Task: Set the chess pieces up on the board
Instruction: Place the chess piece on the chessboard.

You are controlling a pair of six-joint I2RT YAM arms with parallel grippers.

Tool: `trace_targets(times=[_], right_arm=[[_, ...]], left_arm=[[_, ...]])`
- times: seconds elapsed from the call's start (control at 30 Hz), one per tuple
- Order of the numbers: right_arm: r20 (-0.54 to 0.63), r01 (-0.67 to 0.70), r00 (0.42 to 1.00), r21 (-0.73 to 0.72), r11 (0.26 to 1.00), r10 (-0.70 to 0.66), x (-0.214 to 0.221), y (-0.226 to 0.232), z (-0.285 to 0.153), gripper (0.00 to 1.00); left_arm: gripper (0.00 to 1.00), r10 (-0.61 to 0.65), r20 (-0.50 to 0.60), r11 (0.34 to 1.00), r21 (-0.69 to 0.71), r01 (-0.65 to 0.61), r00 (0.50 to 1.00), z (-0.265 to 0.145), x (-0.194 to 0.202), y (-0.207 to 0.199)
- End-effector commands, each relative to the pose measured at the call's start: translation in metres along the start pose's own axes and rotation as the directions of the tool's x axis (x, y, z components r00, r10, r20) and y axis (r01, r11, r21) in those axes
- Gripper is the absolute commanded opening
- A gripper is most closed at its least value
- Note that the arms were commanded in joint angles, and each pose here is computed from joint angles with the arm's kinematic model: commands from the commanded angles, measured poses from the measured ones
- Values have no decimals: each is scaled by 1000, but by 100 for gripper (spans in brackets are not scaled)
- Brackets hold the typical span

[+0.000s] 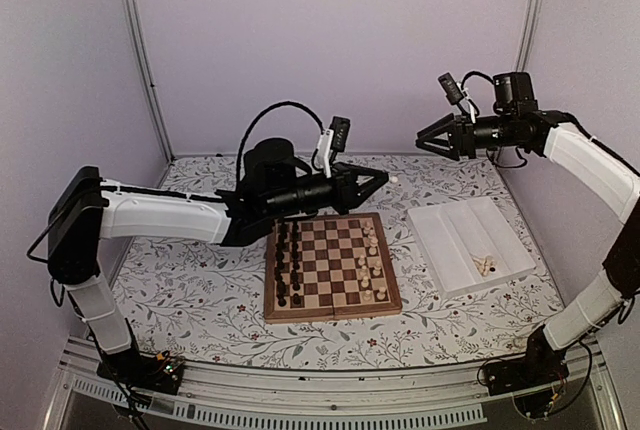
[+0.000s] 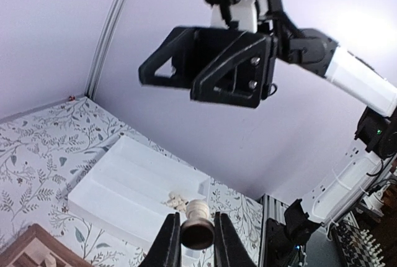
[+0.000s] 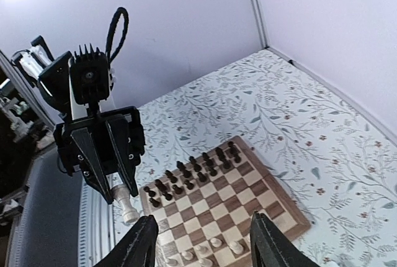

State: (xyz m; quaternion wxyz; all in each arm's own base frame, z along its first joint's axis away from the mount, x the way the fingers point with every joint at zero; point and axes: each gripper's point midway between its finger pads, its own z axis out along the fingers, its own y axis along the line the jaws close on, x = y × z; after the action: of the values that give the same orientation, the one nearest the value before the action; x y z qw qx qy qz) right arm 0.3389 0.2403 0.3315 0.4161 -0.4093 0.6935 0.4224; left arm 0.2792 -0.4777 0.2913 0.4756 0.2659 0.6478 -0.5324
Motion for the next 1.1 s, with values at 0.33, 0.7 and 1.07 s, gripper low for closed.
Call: trace_targets(times=[0.33,0.7,1.07], right_arm=[[-40,-386,911,-435,814,410,7,37,17,53],[-51,-398,906,-450,800,421,12,47,17,47],[-55,-378,914,-473,796,401,9,58,17,27]], left_arm=[[4,-3,220,999,32,-5,976,23,-47,4],[4,-15,219,999,48,4,976,29,-46,1],[4,-18,208,999,53,8,978,37,-43,1]])
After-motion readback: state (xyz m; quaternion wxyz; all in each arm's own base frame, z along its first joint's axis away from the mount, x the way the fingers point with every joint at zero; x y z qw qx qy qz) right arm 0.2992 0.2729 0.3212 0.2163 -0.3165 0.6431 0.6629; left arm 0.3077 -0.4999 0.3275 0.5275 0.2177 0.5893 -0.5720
